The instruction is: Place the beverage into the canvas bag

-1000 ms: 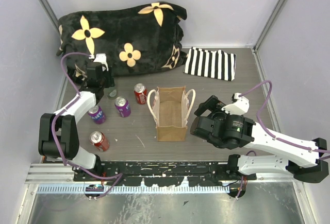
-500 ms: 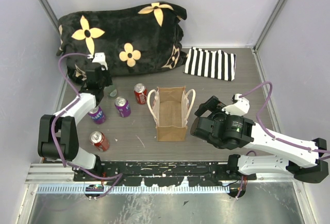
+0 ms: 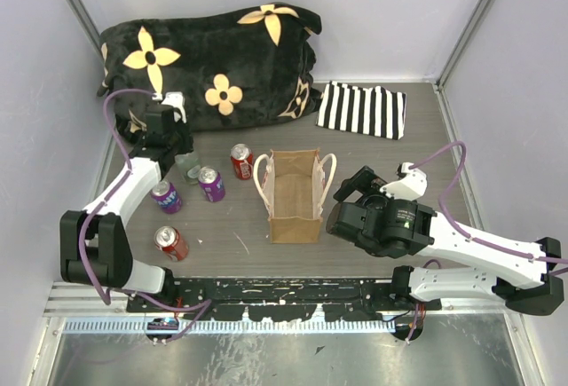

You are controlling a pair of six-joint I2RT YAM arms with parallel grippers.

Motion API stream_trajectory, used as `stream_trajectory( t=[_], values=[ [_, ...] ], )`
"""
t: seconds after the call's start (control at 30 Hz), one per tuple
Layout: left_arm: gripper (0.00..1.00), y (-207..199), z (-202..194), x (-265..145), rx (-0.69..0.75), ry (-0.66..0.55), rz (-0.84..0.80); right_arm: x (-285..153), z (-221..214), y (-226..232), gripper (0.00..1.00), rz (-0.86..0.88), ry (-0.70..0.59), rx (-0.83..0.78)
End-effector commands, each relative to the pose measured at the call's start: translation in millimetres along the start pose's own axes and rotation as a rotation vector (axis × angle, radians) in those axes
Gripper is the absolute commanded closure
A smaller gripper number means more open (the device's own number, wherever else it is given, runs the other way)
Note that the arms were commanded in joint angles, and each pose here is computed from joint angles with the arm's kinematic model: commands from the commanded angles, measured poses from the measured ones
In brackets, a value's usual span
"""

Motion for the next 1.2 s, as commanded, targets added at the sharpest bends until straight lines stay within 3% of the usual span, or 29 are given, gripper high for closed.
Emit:
stream_trajectory(
  t=[0.0,0.27,0.43,0.83,1.17],
  values=[
    [1.00,-5.8,79.1,-37.8,-0.014,-0.205,-0.036,0.0,4.6,9.4,0.00,0.030,-0.027,0.027],
    [1.00,-15.8,106.1,-59.7,-0.006,-0.243,-0.067,0.3,1.3,7.0,0.00,0.041,-0.010,0.037],
    [1.00,-38.4,144.8,-81.7,0.019,-0.293,-0.140,0.9,0.0,5.0,0.00,0.040,-0.008,0.034],
    [1.00,-126.4,235.1,-113.6,0.111,-0.405,-0.361,2.2,-15.6,1.5,0.00,0.051,0.051,0.026],
    [1.00,-205.8,258.9,-153.2,0.153,-0.479,-0.528,2.2,-17.0,1.7,0.00,0.057,0.055,0.022]
  ],
)
Point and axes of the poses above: each gripper's point midway between its finger pads, its own x axis out along the fingers, its own y axis along the line the jaws close on, z = x × y, the point moved 2 cm from there along -x, back along the fingers, and after that the axes turned 5 degrees about x, right-handed, at the moved point
